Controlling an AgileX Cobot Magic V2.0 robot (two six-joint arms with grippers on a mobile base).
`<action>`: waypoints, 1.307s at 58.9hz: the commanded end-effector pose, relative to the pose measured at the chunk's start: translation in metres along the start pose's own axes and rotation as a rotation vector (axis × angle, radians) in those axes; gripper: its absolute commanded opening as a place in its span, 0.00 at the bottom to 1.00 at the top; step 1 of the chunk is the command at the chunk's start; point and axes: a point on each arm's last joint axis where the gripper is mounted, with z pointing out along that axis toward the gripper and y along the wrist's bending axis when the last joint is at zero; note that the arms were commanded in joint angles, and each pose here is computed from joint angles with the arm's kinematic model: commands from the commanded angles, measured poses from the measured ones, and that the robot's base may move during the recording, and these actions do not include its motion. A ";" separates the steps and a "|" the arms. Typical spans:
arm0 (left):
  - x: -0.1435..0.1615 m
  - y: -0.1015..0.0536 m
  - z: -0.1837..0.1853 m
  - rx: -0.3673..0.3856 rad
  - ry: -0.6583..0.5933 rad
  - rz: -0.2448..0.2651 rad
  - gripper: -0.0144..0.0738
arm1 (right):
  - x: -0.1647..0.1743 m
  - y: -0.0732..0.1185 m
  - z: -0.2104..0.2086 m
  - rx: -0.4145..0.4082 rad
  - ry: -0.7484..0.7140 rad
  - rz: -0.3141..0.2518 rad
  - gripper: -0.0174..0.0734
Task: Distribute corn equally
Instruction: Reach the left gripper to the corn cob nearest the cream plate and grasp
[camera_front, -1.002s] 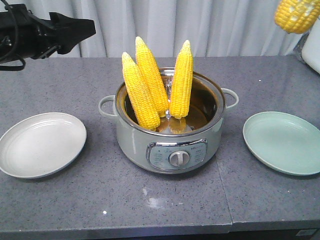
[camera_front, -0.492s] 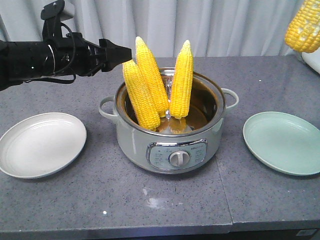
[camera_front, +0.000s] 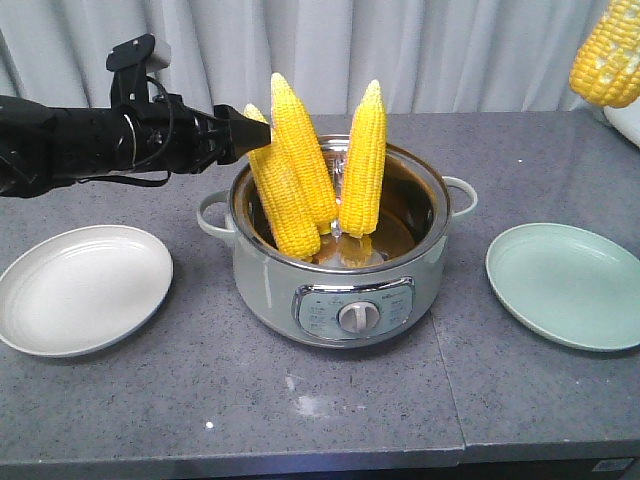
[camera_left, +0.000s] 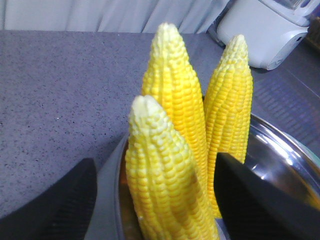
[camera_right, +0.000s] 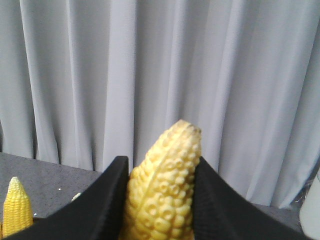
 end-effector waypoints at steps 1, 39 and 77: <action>-0.023 -0.017 -0.013 0.023 -0.085 0.005 0.70 | -0.016 -0.002 -0.011 0.040 -0.096 0.001 0.19; -0.021 -0.027 0.008 0.070 -0.069 0.009 0.70 | -0.011 -0.003 -0.004 0.023 -0.060 0.007 0.19; -0.029 -0.035 -0.004 0.076 -0.100 0.025 0.15 | -0.009 -0.002 -0.002 0.012 -0.042 0.009 0.19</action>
